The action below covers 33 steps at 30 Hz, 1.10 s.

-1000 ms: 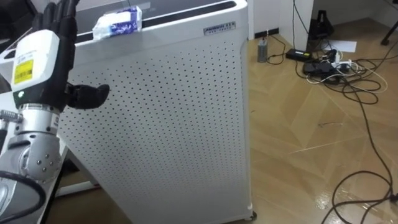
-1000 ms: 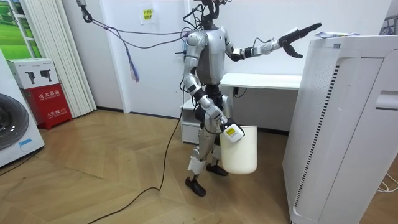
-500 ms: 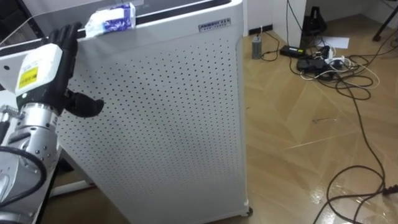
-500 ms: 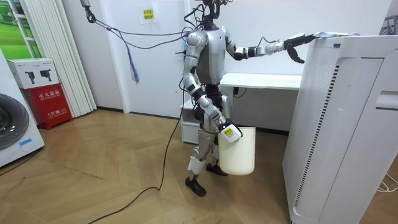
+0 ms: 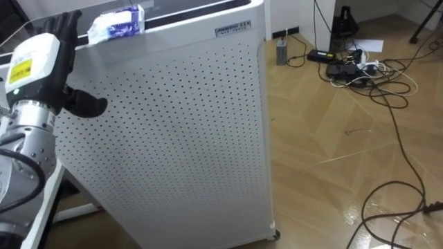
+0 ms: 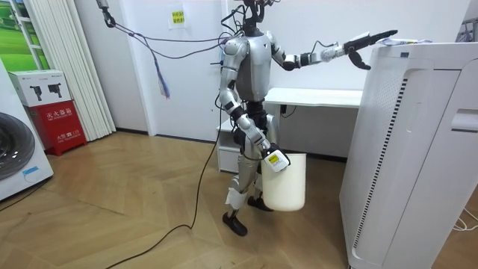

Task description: Pick garbage

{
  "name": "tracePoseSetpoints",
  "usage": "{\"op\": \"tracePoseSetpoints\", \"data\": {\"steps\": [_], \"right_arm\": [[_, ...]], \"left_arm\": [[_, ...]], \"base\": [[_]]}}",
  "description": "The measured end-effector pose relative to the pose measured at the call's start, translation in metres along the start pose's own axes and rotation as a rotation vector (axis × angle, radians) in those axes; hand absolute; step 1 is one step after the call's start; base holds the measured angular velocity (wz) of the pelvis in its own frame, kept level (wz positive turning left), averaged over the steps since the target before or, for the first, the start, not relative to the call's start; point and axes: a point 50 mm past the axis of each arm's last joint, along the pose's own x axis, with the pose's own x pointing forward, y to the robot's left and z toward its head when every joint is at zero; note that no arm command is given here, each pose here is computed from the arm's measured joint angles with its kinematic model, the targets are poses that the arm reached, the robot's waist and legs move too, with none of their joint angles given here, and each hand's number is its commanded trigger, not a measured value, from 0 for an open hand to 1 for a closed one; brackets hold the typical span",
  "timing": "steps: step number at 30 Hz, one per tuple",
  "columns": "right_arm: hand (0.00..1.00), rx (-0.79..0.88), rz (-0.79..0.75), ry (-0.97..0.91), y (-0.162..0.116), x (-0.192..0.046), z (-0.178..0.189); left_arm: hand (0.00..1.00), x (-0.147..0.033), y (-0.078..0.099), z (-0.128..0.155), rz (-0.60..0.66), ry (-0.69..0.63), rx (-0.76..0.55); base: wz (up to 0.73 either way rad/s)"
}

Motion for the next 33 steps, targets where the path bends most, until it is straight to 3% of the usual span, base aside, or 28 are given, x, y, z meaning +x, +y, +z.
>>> {"op": "tracePoseSetpoints", "data": {"steps": [22,33], "right_arm": [[1.00,-0.002,-0.006,0.001,-0.003,0.000,0.002],[1.00,-0.002,-0.012,0.004,-0.005,0.002,0.003]], "left_arm": [[0.00,0.007,0.010,0.008,0.037,-0.023,0.007],[0.00,0.007,0.005,0.022,0.018,-0.078,0.032]], "base": [[0.02],[0.01]]}}
